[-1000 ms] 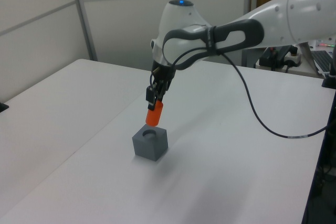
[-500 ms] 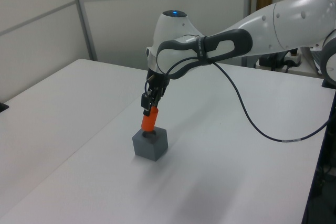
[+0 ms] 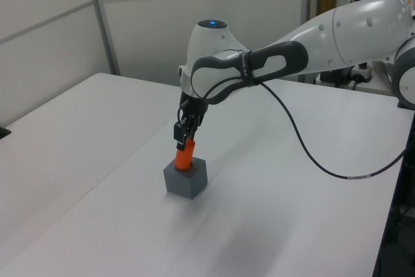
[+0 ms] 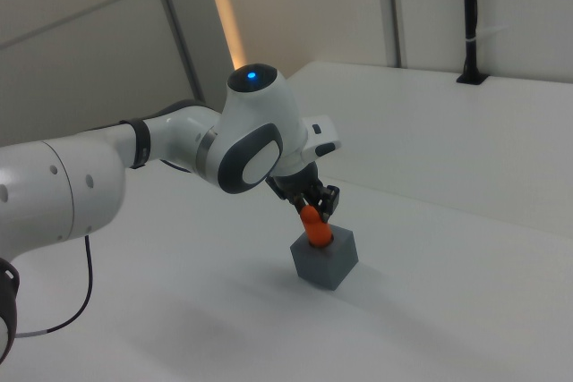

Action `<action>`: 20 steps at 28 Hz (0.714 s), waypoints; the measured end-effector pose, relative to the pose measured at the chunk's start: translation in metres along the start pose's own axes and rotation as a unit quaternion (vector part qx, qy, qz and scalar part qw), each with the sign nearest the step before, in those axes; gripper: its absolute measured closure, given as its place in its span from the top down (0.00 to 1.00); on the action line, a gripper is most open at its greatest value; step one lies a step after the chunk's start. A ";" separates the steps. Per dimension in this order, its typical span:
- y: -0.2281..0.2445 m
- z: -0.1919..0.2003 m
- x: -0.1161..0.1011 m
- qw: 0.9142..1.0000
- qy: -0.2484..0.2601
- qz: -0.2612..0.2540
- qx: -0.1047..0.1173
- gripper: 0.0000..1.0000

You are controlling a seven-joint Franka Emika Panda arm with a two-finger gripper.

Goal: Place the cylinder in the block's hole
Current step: 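Lower the cylinder into the block's hole and open the gripper, then raise the open gripper up away from the block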

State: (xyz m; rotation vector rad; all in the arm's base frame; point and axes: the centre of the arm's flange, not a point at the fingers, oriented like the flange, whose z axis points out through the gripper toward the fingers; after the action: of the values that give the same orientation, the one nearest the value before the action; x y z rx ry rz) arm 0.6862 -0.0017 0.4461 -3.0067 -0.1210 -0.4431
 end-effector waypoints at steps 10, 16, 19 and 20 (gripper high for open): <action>0.000 0.002 0.000 1.000 -0.001 0.000 0.000 0.51; 0.000 0.002 0.000 1.000 -0.002 -0.003 -0.003 0.66; 0.001 0.000 0.000 1.000 -0.002 -0.003 -0.003 0.78; 0.001 0.000 0.000 1.000 -0.004 -0.002 -0.003 0.82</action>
State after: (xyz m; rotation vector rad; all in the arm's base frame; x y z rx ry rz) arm 0.6860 -0.0029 0.4461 -3.0151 -0.1276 -0.4336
